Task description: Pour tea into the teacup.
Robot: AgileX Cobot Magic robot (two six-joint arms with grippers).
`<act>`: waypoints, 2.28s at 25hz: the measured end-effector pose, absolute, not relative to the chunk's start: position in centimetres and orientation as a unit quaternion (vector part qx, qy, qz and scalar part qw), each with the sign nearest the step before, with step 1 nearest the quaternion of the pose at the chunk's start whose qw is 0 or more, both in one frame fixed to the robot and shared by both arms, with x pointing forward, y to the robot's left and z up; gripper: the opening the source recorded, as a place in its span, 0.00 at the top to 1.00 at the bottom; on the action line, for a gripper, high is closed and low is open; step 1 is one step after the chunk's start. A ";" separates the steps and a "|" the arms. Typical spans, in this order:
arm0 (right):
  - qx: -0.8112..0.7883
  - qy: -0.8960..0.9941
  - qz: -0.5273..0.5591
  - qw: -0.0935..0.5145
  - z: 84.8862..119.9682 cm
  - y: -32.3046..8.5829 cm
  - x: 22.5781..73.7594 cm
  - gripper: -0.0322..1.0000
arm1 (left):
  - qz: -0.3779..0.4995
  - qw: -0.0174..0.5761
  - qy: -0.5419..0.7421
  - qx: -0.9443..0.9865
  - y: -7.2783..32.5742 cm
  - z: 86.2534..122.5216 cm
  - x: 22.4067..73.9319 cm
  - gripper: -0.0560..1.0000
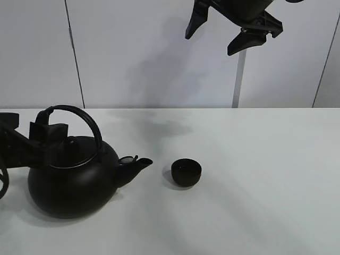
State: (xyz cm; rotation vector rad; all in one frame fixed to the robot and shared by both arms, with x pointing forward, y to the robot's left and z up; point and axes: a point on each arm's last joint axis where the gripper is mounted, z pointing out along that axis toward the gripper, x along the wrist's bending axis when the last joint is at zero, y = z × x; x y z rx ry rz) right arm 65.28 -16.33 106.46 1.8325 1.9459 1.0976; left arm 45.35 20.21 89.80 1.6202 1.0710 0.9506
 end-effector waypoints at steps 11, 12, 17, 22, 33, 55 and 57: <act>0.629 0.668 0.377 0.126 106.5 -16.3 65.3 0.38 | 0.385 0.495 0.433 0.648 20.8 91.6 44.0 0.37; 0.629 0.668 0.377 0.126 106.5 -16.3 65.3 0.38 | 0.384 0.501 0.436 0.642 20.8 91.8 44.0 0.37; 0.629 0.668 0.377 0.126 106.5 -16.3 65.3 0.38 | 0.371 0.519 0.449 0.626 21.0 93.3 43.5 0.37; 0.629 0.668 0.377 0.126 106.5 -16.3 65.3 0.38 | 0.356 0.524 0.455 0.626 21.2 95.0 42.7 0.37; 0.629 0.668 0.377 0.126 106.5 -16.3 65.3 0.38 | 0.191 0.424 0.496 0.733 18.2 103.2 44.5 0.36; 0.663 0.694 0.275 -0.049 105.0 -15.4 62.1 0.38 | -0.032 0.266 0.639 0.721 17.4 111.2 56.1 0.29; 0.664 0.695 0.270 -0.060 105.0 -15.3 61.9 0.38 | -0.045 0.283 0.641 0.712 18.2 111.4 56.5 0.29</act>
